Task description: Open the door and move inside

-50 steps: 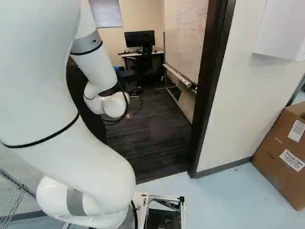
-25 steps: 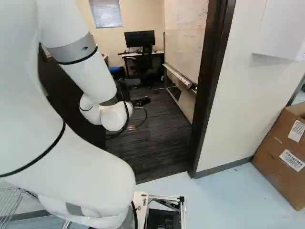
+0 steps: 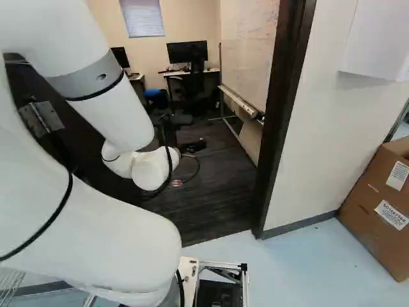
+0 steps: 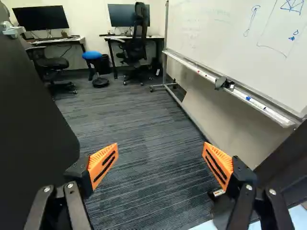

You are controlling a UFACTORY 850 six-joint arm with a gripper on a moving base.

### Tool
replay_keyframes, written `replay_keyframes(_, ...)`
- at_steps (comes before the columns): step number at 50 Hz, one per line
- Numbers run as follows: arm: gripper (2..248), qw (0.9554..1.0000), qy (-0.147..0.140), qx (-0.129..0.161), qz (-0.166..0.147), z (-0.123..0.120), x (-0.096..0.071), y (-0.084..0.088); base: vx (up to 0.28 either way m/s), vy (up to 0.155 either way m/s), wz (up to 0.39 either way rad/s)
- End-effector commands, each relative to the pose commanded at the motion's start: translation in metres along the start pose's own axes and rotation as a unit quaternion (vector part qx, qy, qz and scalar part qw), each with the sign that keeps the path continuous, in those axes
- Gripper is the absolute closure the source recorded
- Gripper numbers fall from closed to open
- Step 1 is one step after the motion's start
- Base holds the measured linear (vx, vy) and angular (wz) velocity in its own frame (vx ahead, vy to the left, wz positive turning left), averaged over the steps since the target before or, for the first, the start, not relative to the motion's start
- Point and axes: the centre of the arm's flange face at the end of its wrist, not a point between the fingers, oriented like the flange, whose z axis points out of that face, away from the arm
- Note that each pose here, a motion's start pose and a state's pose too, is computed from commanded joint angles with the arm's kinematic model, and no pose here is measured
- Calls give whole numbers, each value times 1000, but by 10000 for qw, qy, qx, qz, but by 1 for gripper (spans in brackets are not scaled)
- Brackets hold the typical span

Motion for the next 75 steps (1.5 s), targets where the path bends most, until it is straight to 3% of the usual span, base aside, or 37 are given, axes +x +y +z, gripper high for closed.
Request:
replay_keyframes(52,3,9999,-54,-85,43,-9,-8,4,1,2,4)
replay_keyframes(75,3,9999,-54,-85,43,-9,-8,4,99,16,-1)
